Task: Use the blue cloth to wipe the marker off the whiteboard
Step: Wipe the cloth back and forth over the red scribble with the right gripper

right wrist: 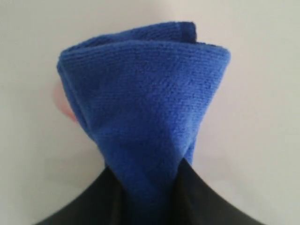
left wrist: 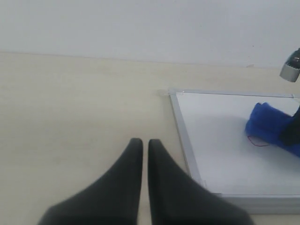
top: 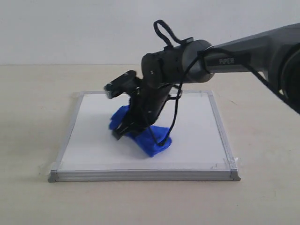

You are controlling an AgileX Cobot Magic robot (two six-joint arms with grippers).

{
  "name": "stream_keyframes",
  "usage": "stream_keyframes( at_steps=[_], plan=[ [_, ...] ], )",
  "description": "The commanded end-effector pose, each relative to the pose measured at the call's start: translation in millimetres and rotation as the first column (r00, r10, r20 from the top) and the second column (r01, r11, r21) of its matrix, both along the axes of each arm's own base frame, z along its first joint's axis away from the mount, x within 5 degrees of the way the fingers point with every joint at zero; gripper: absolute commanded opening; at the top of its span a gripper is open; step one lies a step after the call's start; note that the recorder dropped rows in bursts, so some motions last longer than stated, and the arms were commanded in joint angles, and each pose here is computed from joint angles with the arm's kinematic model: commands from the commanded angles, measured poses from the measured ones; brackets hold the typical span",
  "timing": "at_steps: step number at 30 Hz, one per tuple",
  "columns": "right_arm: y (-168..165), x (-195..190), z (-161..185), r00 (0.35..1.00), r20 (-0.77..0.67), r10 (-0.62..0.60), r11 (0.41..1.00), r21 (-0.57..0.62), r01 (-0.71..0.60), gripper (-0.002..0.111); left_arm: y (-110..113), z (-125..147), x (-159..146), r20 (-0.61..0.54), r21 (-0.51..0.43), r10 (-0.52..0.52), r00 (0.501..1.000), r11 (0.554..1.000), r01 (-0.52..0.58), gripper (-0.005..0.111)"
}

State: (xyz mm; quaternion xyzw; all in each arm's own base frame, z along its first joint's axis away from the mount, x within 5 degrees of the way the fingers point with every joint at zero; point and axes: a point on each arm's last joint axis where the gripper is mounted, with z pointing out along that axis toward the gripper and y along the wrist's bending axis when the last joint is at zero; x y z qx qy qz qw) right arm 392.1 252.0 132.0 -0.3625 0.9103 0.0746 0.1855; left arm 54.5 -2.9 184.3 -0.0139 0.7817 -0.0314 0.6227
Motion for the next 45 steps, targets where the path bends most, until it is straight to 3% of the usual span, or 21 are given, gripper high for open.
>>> stream_keyframes(
  at_steps=[1,6,12,16,24,31,35,41,45],
  plan=[
    [38,-18,6,0.988,-0.054,0.145,0.980,0.146,-0.136,0.000,0,2,0,0.013,-0.004,-0.001,1.000,1.000,0.001,0.004],
    [20,1,11,0.998,0.021,0.054,0.997,0.052,-0.055,0.000,0,2,0,0.013,-0.004,-0.001,1.000,1.000,0.001,0.004],
    [-27,28,11,0.969,0.148,-0.197,0.964,-0.152,0.219,0.000,0,2,0,0.013,-0.004,-0.001,1.000,1.000,0.001,0.004],
    [-19,24,11,0.973,0.150,-0.173,0.970,-0.143,0.194,0.000,0,2,0,0.013,-0.004,-0.001,1.000,1.000,0.001,0.004],
    [46,-12,-16,0.999,0.021,0.030,0.999,0.021,-0.030,0.000,0,2,0,0.013,-0.004,-0.001,1.000,1.000,0.001,0.004],
    [65,-21,5,0.989,-0.010,0.147,0.988,0.046,-0.146,0.000,0,2,0,0.013,-0.004,-0.001,1.000,1.000,0.001,0.004],
    [51,-4,8,0.992,0.062,0.108,0.994,0.023,-0.109,0.000,0,2,0,0.013,-0.004,-0.001,1.000,1.000,0.001,0.004],
    [0,28,-3,0.986,0.106,-0.126,0.983,-0.123,0.139,0.000,0,2,0,0.013,-0.004,-0.001,1.000,1.000,0.001,0.004],
    [2,26,-12,0.988,0.071,-0.136,0.982,-0.126,0.144,0.000,0,2,0,0.013,-0.004,-0.001,1.000,1.000,0.001,0.004]
  ],
)
